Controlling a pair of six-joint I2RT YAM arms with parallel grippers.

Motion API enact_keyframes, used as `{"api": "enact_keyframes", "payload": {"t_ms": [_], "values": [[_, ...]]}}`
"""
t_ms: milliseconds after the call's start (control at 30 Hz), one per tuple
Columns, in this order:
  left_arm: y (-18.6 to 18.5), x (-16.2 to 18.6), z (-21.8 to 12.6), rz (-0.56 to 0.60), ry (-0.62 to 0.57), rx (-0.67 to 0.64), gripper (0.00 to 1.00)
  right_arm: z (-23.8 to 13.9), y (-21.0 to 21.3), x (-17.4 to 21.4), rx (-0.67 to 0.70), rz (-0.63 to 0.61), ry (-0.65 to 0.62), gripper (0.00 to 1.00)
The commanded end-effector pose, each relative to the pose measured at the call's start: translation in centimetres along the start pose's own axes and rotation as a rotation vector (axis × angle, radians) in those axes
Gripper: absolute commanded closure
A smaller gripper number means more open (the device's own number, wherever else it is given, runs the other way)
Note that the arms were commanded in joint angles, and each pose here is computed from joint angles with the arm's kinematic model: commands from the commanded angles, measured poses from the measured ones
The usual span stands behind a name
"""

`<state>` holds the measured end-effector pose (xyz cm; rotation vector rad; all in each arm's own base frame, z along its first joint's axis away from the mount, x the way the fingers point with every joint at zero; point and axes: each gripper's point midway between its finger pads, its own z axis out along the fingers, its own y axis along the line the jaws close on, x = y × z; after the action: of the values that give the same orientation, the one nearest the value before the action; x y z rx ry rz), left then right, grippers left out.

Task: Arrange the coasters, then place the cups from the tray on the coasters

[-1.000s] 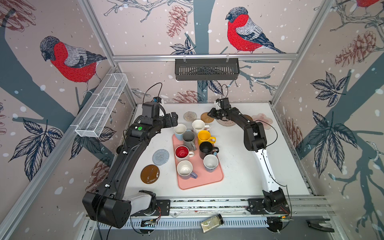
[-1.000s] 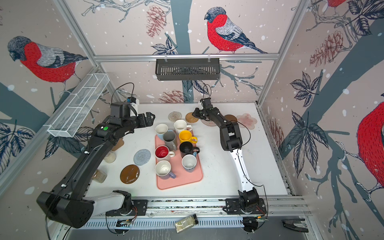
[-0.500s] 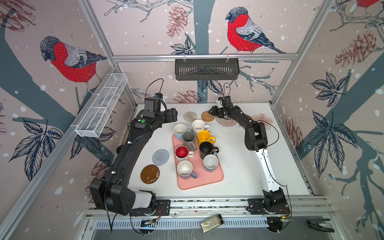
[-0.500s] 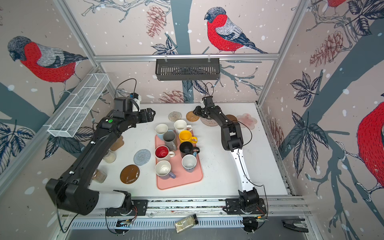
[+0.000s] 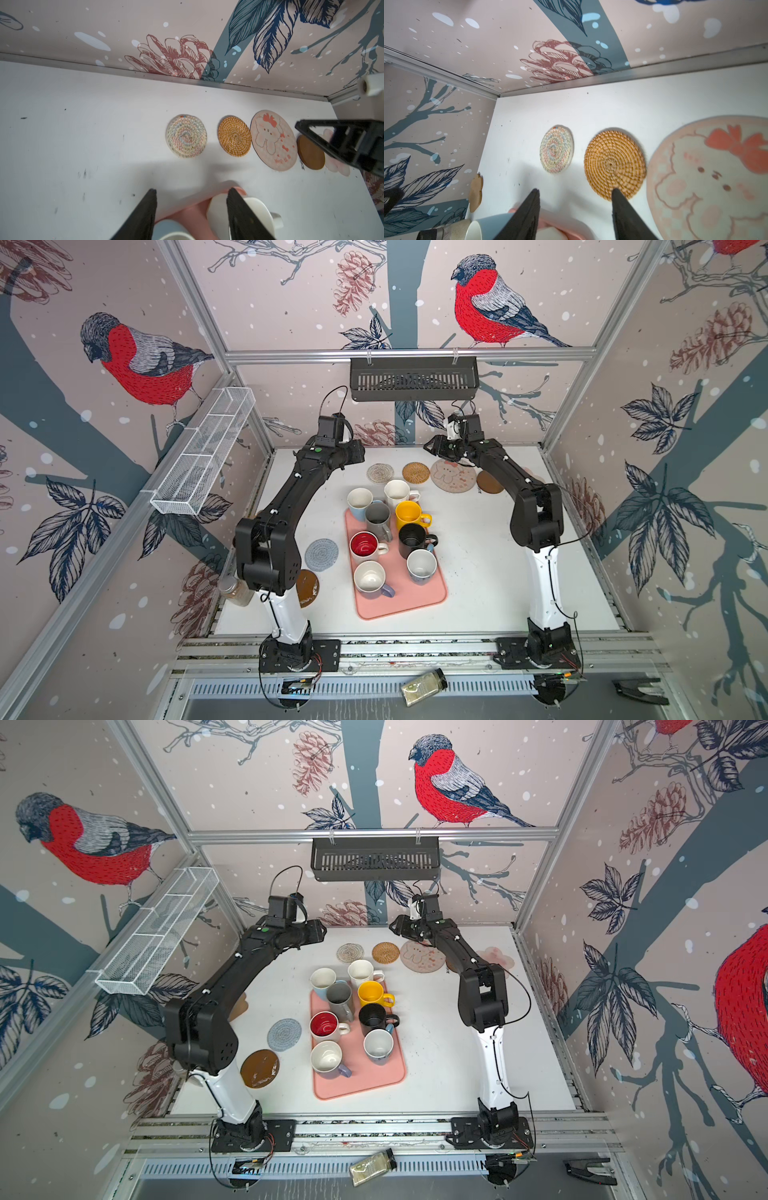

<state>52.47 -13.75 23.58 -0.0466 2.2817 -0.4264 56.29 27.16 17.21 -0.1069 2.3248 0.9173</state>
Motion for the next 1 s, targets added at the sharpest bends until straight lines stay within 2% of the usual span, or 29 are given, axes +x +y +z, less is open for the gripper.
{"api": "enact_keyframes", "payload": {"t_ms": [0, 67, 133, 433, 700, 967], "values": [[0.3, -0.2, 2.5, 0.001, 0.025, -0.008, 0.46, -2.4, 0.0, -0.4, 0.0, -0.02, -0.028, 0.44], [0.9, 0.3, 4.5, 0.002, 0.053, -0.022, 0.46, -3.9, -0.8, -0.1, 0.009, -0.004, -0.052, 0.44], [1.4, 1.0, 6.6, -0.003, 0.077, -0.033, 0.41, -5.3, -1.3, 0.0, 0.008, 0.006, -0.081, 0.44], [2.5, 3.7, 13.7, 0.009, 0.174, -0.047, 0.44, -7.8, -4.0, 1.1, 0.04, 0.055, -0.128, 0.42], [2.7, 5.5, 17.1, -0.007, 0.194, -0.034, 0.43, -7.2, -6.4, 1.9, 0.07, 0.084, -0.104, 0.42], [1.8, 7.3, 18.3, 0.016, 0.234, -0.009, 0.44, -6.0, -7.9, 3.0, 0.089, 0.106, -0.076, 0.42]]}}
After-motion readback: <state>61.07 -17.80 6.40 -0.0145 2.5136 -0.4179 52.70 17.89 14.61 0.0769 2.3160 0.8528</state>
